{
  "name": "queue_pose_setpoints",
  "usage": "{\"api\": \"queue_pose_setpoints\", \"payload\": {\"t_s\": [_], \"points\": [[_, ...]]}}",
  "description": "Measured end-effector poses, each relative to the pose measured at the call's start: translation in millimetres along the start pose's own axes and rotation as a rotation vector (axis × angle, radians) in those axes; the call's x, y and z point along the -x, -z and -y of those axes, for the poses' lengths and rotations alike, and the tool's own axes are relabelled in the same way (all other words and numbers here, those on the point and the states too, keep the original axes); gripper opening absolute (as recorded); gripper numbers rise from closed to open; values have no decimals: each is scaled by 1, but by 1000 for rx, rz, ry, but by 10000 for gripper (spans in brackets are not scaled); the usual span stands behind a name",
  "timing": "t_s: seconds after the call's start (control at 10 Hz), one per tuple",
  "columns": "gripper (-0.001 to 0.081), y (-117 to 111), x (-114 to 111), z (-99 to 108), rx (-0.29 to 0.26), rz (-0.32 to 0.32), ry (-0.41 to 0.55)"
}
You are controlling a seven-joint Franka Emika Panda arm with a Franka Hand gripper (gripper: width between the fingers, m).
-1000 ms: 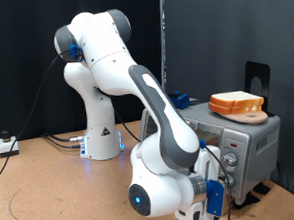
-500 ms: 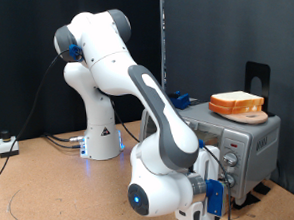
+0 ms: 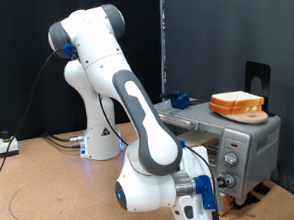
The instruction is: Make a piece of toast with the oven
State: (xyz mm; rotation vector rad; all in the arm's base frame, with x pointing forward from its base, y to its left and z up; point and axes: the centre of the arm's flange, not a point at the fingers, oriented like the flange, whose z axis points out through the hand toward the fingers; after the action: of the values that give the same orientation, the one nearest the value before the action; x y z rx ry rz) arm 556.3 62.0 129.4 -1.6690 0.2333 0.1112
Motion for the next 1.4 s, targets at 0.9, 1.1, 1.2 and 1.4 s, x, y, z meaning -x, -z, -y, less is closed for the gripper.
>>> {"api": "queue_pose_setpoints", "payload": {"t_s": [0.9,1.1,1.2,1.4], "points": [[262,11,-13,6,47,-14,-32],[480,25,-17,7,132,63,-151],[618,35,-18,10,150,81,-218],[741,65,-22,19,172,84,-329]]}}
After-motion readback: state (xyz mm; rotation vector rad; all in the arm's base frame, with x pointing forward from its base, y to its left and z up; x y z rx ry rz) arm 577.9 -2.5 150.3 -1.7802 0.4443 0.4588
